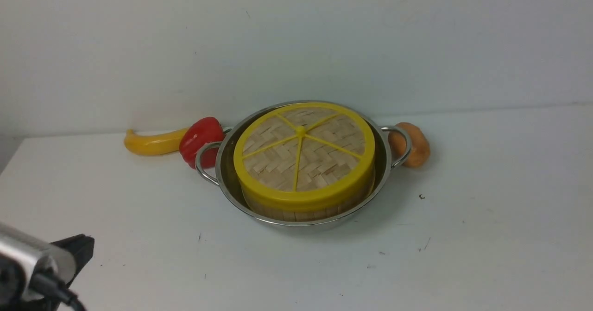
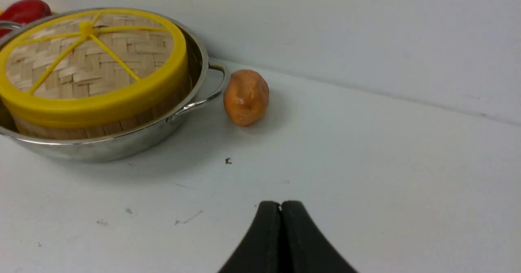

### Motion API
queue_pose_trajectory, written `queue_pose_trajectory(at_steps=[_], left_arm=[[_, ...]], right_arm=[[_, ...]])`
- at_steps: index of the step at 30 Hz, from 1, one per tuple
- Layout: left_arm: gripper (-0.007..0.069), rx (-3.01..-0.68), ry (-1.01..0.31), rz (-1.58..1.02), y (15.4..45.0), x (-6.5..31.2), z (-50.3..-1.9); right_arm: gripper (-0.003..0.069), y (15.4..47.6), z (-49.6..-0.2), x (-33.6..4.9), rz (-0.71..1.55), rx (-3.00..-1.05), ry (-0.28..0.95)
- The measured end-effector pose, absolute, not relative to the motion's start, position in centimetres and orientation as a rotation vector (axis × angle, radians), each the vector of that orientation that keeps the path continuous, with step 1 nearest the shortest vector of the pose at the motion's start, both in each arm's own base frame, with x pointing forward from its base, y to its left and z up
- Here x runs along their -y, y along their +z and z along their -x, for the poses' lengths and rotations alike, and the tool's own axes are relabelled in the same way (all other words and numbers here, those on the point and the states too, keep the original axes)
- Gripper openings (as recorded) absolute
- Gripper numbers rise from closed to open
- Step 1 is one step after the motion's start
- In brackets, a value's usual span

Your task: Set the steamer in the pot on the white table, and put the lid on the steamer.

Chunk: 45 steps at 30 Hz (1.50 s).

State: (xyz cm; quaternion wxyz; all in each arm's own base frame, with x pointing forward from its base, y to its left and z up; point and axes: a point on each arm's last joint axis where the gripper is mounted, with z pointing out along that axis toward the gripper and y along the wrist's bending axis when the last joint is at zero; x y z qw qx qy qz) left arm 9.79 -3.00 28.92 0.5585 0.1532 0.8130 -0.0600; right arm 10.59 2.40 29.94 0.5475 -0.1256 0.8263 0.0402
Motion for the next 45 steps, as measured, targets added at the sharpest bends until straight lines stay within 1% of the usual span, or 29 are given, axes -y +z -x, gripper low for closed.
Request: queue_pose_trajectory(at_steps=[5,19,22,24,25,26,29,30,35,40,45], left_arm=[[-0.0001,-1.871,-0.173,-0.311,28.7,2.7,-8.9],[0.0000,-1.852,-0.173,-0.296,28.8,2.5,-8.6],[0.0000,-1.790,-0.118,-0.257,29.2,1.7,-7.5],[0.0000,-1.736,-0.037,-0.208,28.6,0.8,-6.2],[0.0000,-1.733,-0.024,-0.197,28.5,0.7,-6.1],[0.0001,-1.706,0.034,-0.166,27.4,0.3,-5.3],[0.0011,-1.695,0.111,-0.134,24.6,-0.2,-4.5],[0.0011,-1.726,0.129,-0.127,23.3,-0.3,-4.6],[0.0018,-1.835,0.144,-0.136,19.4,-0.4,-5.1],[0.0022,-1.892,0.148,-0.139,17.6,-0.4,-5.2],[0.0031,-1.897,0.148,-0.139,17.5,-0.4,-5.2]], right_arm=[[0.0000,29.9,-10.9,-2.5,0.273,-1.881,0.115],[0.0045,29.9,-10.9,-2.5,0.272,-1.873,0.116],[0.0056,29.9,-10.9,-2.5,0.272,-1.874,0.116],[0.0066,29.9,-10.9,-2.5,0.271,-1.873,0.117],[0.0069,29.9,-10.9,-2.5,0.271,-1.873,0.118],[0.0074,29.9,-10.9,-2.5,0.270,-1.873,0.119],[0.0085,29.9,-10.9,-2.5,0.270,-1.873,0.119],[0.0091,29.9,-10.9,-2.5,0.270,-1.873,0.119],[0.0112,29.9,-10.9,-2.5,0.270,-1.874,0.119],[0.0130,29.9,-10.9,-2.5,0.270,-1.874,0.119],[0.0144,29.9,-10.9,-2.5,0.270,-1.874,0.119]])
